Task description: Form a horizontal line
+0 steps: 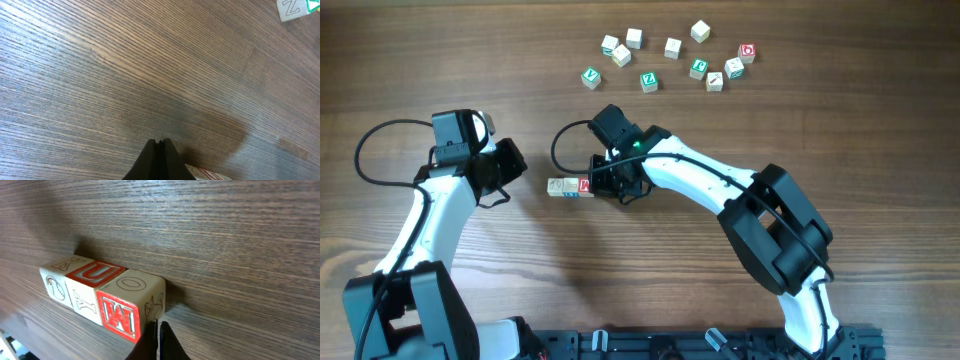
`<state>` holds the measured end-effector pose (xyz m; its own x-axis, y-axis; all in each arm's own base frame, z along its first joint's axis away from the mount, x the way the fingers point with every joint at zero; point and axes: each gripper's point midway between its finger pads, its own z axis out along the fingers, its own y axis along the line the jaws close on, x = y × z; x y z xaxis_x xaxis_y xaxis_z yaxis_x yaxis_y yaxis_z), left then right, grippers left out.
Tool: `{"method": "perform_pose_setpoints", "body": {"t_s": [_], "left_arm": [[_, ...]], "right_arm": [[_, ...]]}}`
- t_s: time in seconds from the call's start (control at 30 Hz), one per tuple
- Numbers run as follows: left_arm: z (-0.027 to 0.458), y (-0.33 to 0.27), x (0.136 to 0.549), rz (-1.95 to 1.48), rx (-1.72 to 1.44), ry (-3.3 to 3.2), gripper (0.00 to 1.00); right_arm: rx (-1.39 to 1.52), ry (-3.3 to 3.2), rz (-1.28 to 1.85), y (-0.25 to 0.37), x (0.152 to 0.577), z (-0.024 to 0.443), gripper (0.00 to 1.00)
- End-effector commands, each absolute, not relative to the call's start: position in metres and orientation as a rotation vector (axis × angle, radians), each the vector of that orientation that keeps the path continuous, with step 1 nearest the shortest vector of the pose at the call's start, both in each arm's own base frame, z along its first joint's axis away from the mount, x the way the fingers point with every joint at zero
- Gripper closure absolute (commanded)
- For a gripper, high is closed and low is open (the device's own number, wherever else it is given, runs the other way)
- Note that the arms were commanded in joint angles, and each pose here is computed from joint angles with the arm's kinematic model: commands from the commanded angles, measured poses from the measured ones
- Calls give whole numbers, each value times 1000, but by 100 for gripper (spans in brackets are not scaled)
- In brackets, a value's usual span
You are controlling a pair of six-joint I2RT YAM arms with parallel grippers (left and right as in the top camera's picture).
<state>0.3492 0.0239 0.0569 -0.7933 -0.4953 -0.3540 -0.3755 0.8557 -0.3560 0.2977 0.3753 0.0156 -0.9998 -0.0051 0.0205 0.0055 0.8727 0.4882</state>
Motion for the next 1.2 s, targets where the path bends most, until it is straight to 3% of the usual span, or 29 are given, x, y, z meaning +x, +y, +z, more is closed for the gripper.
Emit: {"method": "perform_pose_setpoints", "body": {"t_s": [0.0,0.33,0.47,0.73,0.97,1.17], "left_arm": [[68,25,355,-384,-641,2557,96],[68,25,355,-384,-640,2558,96],[69,24,354,-390,-632,2559,96],[158,-10,349,-455,-330,2362,96],[245,-59,291,-494,-64,2161,96],[288,-59,230,-463,9,2003,96]], "right_arm": [[5,-2990,-803,378,293,14,96],[-65,-3118,-599,347,310,3,96],[-170,-3190,-479,312,327,19,96],[-569,-3505,-60,177,367,132,96],[-778,-3596,-51,113,329,223,95],[-1093,-3694,-3,55,272,291,96]]}}
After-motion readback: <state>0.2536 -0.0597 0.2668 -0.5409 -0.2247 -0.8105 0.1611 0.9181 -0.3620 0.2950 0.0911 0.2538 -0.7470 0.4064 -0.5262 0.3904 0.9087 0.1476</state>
